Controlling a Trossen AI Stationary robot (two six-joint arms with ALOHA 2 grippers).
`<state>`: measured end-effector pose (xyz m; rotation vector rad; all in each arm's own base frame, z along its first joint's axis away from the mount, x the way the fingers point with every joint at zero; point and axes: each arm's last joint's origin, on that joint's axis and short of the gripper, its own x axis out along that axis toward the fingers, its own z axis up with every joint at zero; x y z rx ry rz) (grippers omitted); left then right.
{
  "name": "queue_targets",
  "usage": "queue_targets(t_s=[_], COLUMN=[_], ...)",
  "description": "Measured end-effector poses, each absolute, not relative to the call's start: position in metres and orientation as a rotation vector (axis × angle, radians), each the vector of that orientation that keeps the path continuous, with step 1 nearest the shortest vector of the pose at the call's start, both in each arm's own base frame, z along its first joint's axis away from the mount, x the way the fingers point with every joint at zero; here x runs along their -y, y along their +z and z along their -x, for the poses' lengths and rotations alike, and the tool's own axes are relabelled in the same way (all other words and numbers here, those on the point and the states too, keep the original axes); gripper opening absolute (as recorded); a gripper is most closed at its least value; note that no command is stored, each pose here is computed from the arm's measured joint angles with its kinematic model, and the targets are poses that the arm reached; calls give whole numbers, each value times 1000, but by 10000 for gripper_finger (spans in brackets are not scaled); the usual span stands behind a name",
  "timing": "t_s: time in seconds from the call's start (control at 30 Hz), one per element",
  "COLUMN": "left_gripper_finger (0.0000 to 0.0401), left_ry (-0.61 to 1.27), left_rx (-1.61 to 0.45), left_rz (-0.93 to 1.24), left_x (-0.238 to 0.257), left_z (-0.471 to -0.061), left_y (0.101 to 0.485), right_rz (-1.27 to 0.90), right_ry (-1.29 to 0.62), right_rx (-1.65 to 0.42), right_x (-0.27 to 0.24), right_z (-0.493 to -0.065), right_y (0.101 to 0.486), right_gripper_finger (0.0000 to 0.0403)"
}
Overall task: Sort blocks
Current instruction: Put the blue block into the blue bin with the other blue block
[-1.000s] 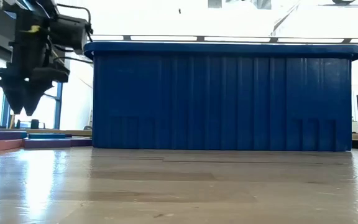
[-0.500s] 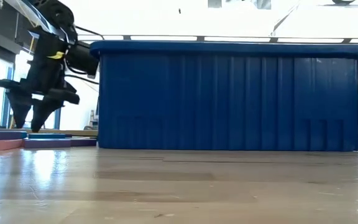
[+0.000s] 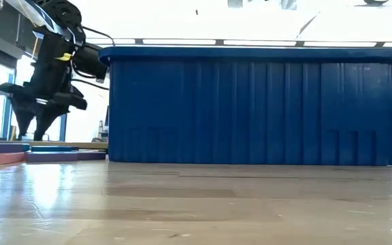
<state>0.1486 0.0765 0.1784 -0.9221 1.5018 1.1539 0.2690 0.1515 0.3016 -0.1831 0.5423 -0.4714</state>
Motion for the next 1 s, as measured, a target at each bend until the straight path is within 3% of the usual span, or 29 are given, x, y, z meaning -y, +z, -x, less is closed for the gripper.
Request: queue_targets(t_s=[0.27, 0.67, 1.0], left_gripper_finger=[179, 176, 91], left_ry=[1209, 1078, 1051], left_rx=[-1497, -1345, -1301], left_rz=[803, 762, 747], left_x=[-78, -94, -98], left_z=[-144, -150, -147], left_y=[182, 161, 150], right_rz=[177, 173, 170], right_ry=[-469, -470, -469], right_rx=[-534, -532, -528], right_x=[-152, -152, -152], right_z=[-270, -270, -270], right_y=[302, 302, 303], right_gripper_finger=[279, 279, 279])
